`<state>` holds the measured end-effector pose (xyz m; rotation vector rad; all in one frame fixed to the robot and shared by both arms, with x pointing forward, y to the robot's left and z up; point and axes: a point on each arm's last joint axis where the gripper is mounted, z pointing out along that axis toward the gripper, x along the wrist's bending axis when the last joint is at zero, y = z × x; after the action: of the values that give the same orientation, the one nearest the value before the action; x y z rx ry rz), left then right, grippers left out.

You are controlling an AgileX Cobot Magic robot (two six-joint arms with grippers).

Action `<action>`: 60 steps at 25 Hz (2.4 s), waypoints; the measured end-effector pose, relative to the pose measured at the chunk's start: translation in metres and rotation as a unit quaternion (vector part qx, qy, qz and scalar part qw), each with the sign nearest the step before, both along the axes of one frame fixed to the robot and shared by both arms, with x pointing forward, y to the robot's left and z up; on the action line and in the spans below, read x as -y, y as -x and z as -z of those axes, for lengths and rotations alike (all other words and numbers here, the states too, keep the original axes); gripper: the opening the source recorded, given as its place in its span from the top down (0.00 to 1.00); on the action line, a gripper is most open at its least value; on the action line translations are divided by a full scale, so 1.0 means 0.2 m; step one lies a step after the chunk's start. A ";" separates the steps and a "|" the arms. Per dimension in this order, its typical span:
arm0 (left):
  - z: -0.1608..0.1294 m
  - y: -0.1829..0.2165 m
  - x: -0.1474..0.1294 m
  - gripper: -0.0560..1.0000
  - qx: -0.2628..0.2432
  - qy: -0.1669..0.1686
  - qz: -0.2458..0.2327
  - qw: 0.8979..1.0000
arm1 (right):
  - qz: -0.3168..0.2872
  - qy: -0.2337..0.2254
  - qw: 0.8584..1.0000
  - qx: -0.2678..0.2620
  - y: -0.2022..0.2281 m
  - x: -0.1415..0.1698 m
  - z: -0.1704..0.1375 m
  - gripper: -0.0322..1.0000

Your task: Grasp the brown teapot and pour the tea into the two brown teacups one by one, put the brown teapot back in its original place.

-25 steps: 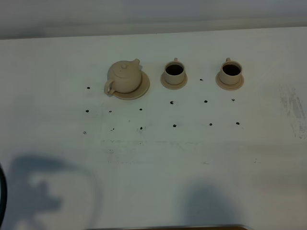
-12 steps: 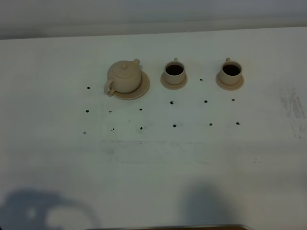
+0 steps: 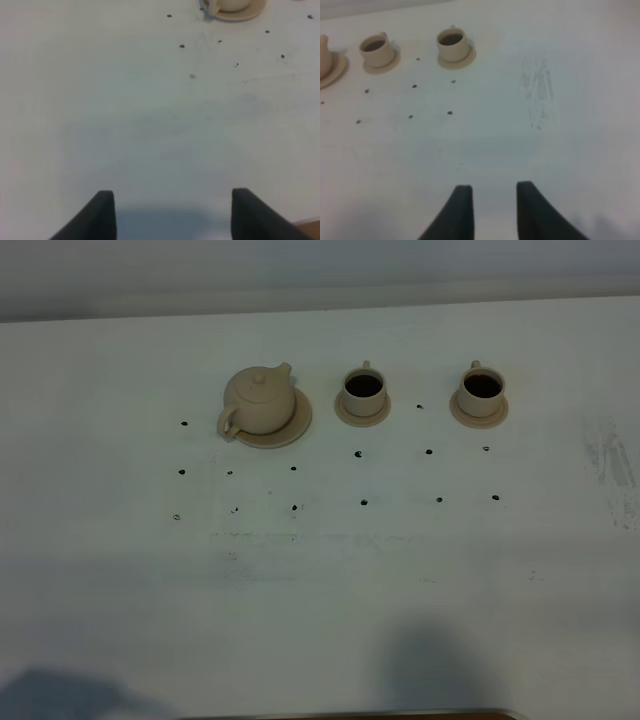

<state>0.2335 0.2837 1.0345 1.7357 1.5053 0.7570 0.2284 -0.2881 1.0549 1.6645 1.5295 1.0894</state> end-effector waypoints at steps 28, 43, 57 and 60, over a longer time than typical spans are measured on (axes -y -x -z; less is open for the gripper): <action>0.01 0.01 -0.04 0.49 0.001 -0.010 -0.018 1.000 | 0.000 0.000 1.000 0.000 0.00 0.00 0.00 0.75; 0.01 0.01 -0.04 0.49 0.001 -0.010 -0.018 1.000 | 0.000 0.000 1.000 0.000 0.00 0.00 0.00 0.75; 0.01 0.01 -0.04 0.49 0.001 -0.010 -0.018 1.000 | -0.018 0.047 0.999 0.001 0.00 0.01 0.00 0.75; 0.01 0.01 -0.04 0.49 0.001 -0.010 -0.018 1.000 | -0.041 0.072 0.997 0.004 0.00 0.00 0.00 0.75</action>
<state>0.2315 0.2916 1.0330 1.7266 1.5361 0.7943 0.2280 -0.2877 1.0543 1.5112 1.6438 1.0003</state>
